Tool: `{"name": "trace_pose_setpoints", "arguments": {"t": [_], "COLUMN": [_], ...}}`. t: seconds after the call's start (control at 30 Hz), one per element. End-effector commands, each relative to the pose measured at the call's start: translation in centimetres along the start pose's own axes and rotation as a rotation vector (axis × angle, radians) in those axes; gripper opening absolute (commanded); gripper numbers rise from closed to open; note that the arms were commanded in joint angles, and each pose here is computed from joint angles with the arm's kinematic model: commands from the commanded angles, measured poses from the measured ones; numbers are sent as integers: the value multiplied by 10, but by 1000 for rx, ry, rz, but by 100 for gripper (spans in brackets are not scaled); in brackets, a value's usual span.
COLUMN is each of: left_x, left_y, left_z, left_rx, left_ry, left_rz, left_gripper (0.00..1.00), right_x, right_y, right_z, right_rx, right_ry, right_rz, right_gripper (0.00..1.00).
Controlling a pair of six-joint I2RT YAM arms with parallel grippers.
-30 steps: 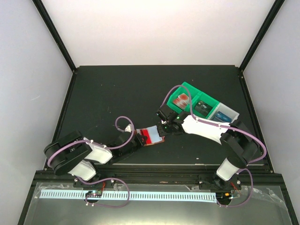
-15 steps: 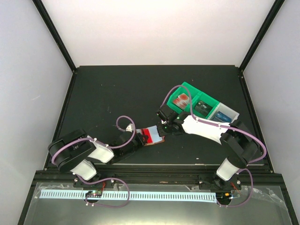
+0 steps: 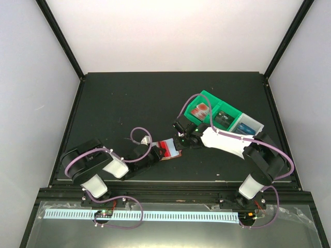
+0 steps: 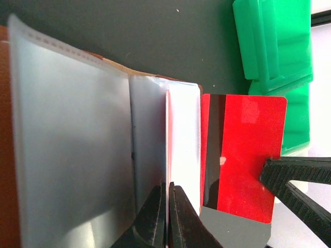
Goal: Put the credit cards into the card holder
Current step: Insert the credit card into the card holder.
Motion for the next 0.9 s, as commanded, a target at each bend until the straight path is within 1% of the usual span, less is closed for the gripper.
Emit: {"name": "trace_pose_setpoints", "arguments": {"t": [0.0,0.13,0.33,0.47,0.63,0.67,0.77,0.87], "left_x": [4,5,4,5,5,5,2,2], "left_y": [-7,-8,-4,-2,2,4,10,14], "left_z": [-11,-7,-5,-8,-17,-18,-20,-23], "left_rx": [58,10,-73,-118,-184,-196,-233,-249], "left_ry": [17,-1,-54,-95,-158,-166,-189,-210], "left_rz": [35,45,52,79,118,117,105,111], "left_gripper": [2,4,15,29,57,62,72,78], "right_x": [6,6,6,6,5,5,4,3], "right_y": [-3,-2,-3,-3,-2,-1,-1,0], "right_z": [-4,-4,-4,-4,-3,-3,-2,-2], "right_rx": [8,8,7,8,6,4,0,-4], "right_ry": [-10,-10,-13,-10,-5,-4,-3,-3], "right_rz": [14,13,11,14,10,9,8,6], "right_gripper": [1,1,1,1,1,1,1,1]}}
Point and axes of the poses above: each gripper's point midway between its finger pads, its own y axis back along the fingers, its own z axis along the line the jaws close on, x = y × z, the point moved 9 cm from there along y, back along the fingers, and after that the axes turned 6 degrees about y, right-handed, at the moved point
